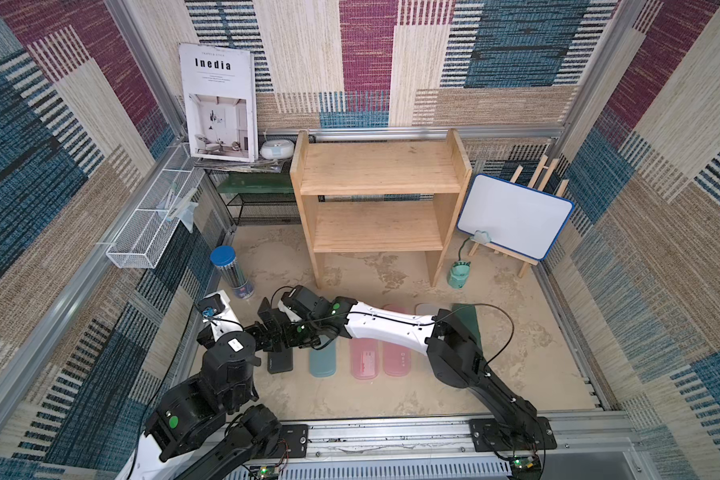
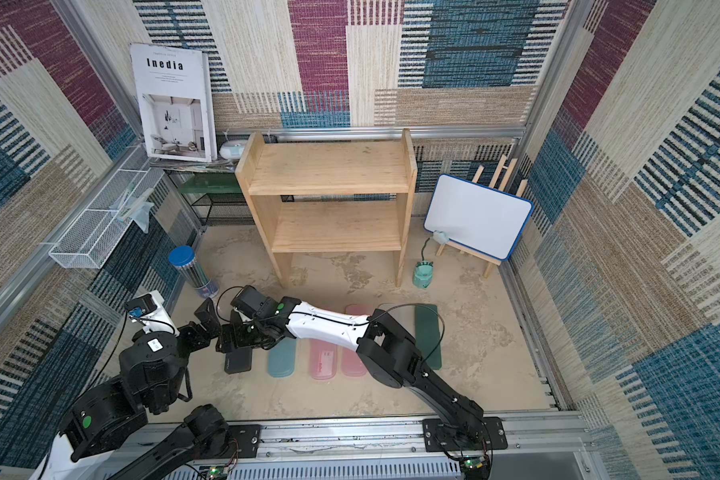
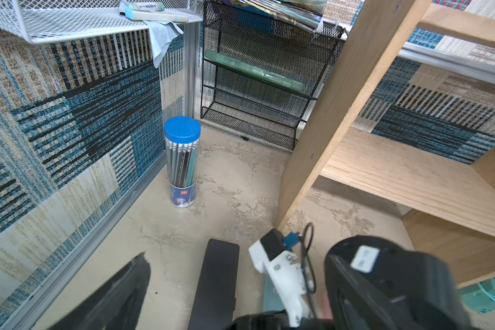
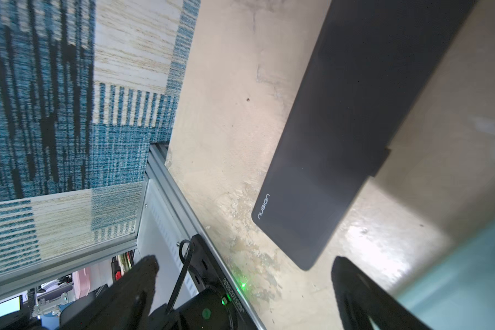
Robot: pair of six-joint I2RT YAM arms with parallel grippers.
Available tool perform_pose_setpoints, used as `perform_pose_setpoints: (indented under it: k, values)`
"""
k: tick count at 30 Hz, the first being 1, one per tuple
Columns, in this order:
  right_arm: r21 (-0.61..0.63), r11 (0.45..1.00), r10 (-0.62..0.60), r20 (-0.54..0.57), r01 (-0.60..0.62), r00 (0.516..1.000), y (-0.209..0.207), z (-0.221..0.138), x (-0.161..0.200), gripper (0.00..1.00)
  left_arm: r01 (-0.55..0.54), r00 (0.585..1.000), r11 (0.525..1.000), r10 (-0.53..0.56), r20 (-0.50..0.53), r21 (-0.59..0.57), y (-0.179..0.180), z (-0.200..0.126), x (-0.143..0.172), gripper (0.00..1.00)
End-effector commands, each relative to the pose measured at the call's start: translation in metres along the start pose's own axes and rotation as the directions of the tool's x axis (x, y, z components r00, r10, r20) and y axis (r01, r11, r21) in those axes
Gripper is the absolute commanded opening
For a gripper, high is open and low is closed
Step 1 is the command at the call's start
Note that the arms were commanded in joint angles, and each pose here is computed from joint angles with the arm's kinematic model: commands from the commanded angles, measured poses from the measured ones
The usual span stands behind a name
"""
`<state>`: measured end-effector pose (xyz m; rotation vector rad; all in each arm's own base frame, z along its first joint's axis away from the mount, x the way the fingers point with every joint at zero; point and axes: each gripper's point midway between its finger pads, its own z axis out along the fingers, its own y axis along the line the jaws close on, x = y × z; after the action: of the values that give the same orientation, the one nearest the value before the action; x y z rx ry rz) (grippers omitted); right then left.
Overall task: Remove the pencil cases from the shelf
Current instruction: Adjust the pencil case at the center of the board, then reset both arms
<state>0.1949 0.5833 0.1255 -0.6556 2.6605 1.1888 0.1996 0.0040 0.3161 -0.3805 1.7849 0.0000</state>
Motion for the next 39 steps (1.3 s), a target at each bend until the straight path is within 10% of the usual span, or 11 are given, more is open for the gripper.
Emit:
perform_pose_setpoints:
  k: [1,9,17,23,29,39]
  values:
    - [0.062,0.992,-0.113,0.094,0.108,0.989,-0.007,-0.037,-0.019,1.00,-0.003,1.000,1.000,0.003,0.008,0.011,-0.009,0.005,-0.002,0.99]
    - [0.421,0.866,-0.409,0.281,0.271,0.868,-0.055,-0.172,-0.007,1.00,-0.169,0.985,0.983,0.167,0.036,0.069,-0.055,0.031,-0.005,0.99]
    - [0.639,0.769,-0.453,0.583,-0.035,0.675,-0.114,-0.355,0.006,1.00,-0.357,0.932,0.934,0.358,0.049,-0.031,-0.056,0.060,-0.014,0.99]
    - [0.610,0.748,-0.447,0.754,-0.261,0.481,-0.169,-0.479,0.011,1.00,-0.175,0.974,0.984,0.174,-0.144,0.003,-0.025,0.126,0.026,0.99]
    - [0.695,0.569,-0.479,0.715,-0.440,0.510,-0.230,-0.518,0.012,1.00,-0.226,0.956,0.974,0.219,-0.194,-0.014,-0.007,0.183,0.060,0.99]
    - [0.689,0.493,-0.505,0.724,-0.532,0.470,-0.320,-0.530,0.020,1.00,-0.254,0.961,0.966,0.247,-0.124,-0.041,0.024,0.220,0.114,0.99]
